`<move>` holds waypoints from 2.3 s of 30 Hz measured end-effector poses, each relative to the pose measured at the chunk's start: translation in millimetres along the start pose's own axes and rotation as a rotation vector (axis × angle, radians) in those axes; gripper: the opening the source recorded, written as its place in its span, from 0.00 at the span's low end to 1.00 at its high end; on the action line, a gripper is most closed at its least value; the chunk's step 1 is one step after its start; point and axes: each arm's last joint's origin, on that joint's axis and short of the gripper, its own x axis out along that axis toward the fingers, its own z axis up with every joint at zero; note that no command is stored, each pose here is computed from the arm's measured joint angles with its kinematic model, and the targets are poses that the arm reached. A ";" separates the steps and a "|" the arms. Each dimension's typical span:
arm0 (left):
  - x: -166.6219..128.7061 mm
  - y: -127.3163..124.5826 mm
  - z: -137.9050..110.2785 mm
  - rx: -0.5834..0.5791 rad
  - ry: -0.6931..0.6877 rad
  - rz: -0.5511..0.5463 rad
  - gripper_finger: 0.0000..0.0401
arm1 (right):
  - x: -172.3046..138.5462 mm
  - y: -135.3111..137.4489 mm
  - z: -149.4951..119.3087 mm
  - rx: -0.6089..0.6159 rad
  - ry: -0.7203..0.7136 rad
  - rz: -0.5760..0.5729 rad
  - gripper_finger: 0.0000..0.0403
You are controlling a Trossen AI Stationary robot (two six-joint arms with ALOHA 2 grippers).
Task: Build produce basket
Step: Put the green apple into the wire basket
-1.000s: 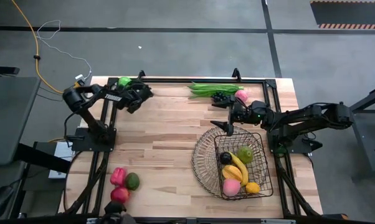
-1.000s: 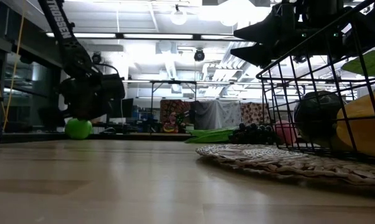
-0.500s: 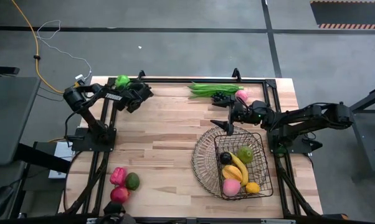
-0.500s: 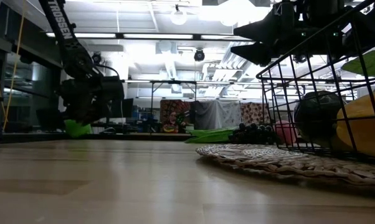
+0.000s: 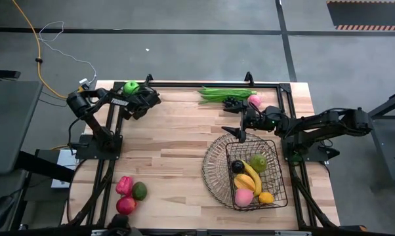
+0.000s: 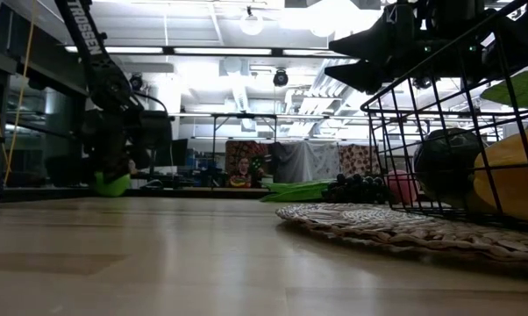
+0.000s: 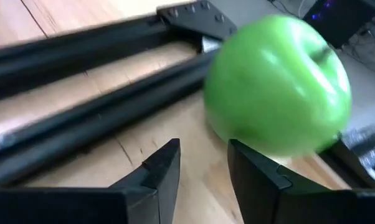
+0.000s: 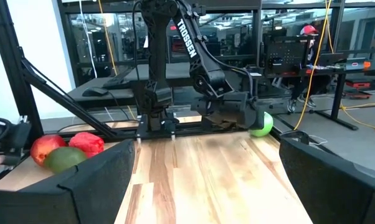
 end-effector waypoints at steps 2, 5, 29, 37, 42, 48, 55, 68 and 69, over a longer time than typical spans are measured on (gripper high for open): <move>-2.2 0.1 -1.9 0.015 0.014 -0.007 0.30 | 0.0 0.0 0.1 0.000 0.000 0.000 0.96; -3.4 0.9 -3.1 0.059 0.033 -0.005 0.29 | 0.0 0.0 0.1 0.000 0.000 0.000 0.96; -87.5 -63.8 18.1 0.675 -0.199 -0.341 0.00 | 0.0 0.0 0.1 0.001 -0.001 0.000 0.96; -64.2 -110.7 84.0 1.019 -0.076 -0.159 0.00 | 0.0 -0.1 0.1 0.021 0.000 0.000 0.96; -42.9 -114.6 107.1 1.105 0.122 -0.012 0.00 | 0.2 -0.1 0.3 0.020 -0.001 0.000 0.96; -33.4 -136.1 82.2 1.170 0.293 -0.016 0.00 | 0.2 -0.3 0.2 0.034 0.000 -0.001 0.96; 12.4 -143.8 57.8 1.373 0.418 0.310 0.00 | 0.2 -0.3 -0.5 0.047 0.007 -0.001 0.96; 30.3 -157.6 72.7 1.375 0.366 0.404 0.00 | 0.2 -0.3 -0.6 0.023 0.008 -0.002 0.96; 33.8 -154.7 75.8 1.360 0.402 0.421 0.00 | 0.2 -0.3 -0.6 0.023 0.008 -0.002 0.96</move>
